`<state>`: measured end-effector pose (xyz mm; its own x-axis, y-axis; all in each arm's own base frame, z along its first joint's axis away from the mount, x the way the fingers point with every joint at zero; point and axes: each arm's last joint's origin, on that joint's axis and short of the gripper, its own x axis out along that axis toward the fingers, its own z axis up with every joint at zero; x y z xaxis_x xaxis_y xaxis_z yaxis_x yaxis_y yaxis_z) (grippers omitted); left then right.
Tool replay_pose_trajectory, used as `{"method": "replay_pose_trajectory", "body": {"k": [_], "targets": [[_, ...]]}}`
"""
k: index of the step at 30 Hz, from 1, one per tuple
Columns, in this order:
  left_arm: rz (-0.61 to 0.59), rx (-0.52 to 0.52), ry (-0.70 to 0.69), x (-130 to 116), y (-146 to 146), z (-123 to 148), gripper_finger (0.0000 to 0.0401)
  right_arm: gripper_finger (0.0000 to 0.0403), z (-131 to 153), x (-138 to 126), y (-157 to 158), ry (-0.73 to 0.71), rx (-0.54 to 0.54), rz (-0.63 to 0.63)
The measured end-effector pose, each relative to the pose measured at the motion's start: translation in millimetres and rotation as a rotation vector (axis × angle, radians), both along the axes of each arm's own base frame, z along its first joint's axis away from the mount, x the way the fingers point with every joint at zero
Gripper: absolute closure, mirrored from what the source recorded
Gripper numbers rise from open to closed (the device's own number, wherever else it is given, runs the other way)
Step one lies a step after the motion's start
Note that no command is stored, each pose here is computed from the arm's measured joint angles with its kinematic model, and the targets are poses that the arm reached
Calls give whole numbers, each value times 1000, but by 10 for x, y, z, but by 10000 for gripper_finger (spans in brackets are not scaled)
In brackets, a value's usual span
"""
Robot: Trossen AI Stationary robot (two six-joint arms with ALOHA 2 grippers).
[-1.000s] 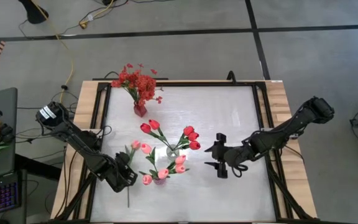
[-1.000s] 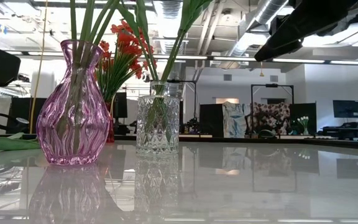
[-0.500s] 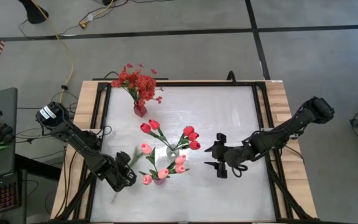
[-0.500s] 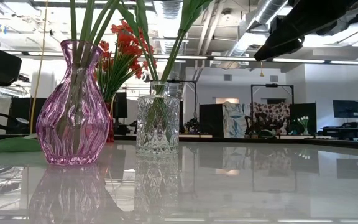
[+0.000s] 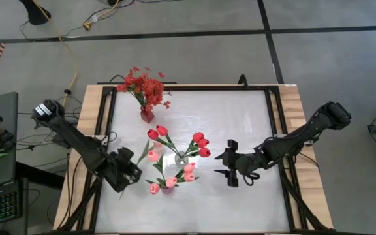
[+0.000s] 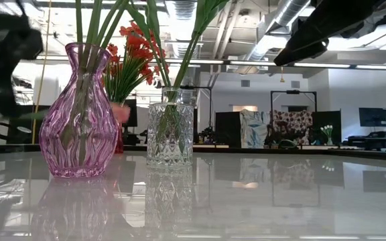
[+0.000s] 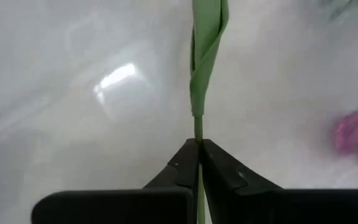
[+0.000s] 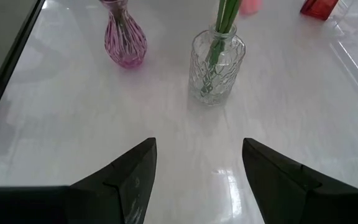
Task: Sort flowers into vase by color
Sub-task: Put the pink flower into the purple vase
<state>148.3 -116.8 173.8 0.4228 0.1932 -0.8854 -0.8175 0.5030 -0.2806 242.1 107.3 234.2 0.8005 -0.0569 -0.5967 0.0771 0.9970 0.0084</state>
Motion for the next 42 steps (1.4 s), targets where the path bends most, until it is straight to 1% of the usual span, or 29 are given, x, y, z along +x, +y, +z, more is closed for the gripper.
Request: {"method": "replay_pose_trajectory", "body": {"k": [4,8,13,21,23,30,33,39,42], "targets": [[-10,58,-107,-24,133,175,401,138,2,1,1,-3,9,-6],[-28,136,-259,-52,262,377,401,138,13,13,-4,-17,21,-13],[-71,246,-427,-132,410,635,401,138,30,53,-61,-42,71,-67],[-153,443,-591,-405,663,970,401,138,64,114,-147,-91,183,-169],[-171,499,-611,-473,720,1026,401,138,78,130,-161,-110,205,-184],[-211,587,-723,-635,845,1221,401,138,89,139,-182,-141,236,-255],[-298,626,-810,-668,856,1357,401,138,94,136,-189,-163,234,-306],[-592,656,-1072,-660,771,1614,401,138,104,154,-140,-238,228,-383],[-728,674,-1212,-633,700,1674,401,138,63,212,-72,-266,224,-374]]}}
